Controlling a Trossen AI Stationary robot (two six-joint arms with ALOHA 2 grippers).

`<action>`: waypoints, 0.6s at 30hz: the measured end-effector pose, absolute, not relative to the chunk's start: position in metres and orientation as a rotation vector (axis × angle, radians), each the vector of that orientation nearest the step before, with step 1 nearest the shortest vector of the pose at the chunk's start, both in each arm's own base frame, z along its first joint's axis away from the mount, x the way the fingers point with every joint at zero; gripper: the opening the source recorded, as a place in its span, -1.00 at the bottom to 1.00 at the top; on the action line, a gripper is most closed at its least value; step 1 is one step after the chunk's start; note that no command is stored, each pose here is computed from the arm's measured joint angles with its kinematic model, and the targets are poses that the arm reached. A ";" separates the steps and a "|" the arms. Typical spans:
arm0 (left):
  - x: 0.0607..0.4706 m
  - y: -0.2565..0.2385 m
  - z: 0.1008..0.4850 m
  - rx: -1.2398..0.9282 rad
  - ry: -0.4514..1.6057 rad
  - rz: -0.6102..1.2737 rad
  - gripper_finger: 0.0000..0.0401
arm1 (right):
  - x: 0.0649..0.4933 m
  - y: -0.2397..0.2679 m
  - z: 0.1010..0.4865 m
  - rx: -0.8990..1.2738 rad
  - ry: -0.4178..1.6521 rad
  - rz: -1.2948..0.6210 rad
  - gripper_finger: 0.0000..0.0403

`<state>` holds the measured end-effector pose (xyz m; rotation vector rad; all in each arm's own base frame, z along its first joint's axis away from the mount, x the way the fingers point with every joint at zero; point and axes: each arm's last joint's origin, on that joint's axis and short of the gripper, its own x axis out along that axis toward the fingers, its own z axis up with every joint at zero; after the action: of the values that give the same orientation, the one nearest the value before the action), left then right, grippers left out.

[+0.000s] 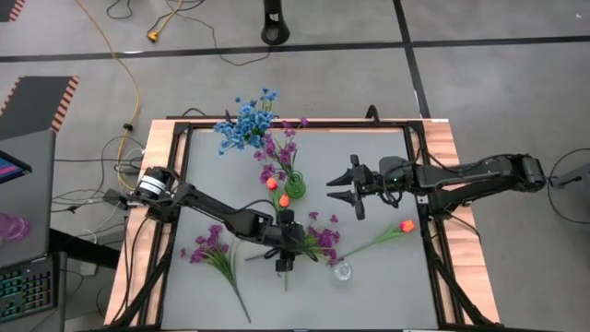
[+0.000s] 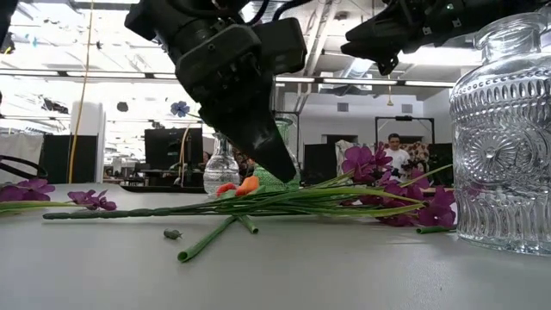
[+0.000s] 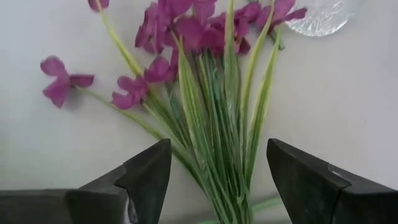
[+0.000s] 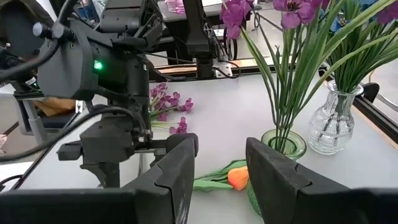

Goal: Sort flowers into vase by color
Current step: Put the right violet flowers into the green vase

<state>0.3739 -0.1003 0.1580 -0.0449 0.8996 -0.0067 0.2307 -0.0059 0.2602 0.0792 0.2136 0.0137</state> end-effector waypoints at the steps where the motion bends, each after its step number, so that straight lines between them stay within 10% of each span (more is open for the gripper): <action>1: 0.374 -0.101 0.158 -0.058 0.898 -0.002 0.26 | 0.231 -0.006 0.260 0.079 0.214 0.013 -0.14; 18: 0.376 -0.102 0.135 -0.093 0.954 0.041 0.26 | 0.230 -0.006 0.258 0.080 0.235 0.011 -0.14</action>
<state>0.3764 -0.1017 0.1350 -0.0928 0.9535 0.0410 0.2303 -0.0059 0.2582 0.0799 0.2352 0.0113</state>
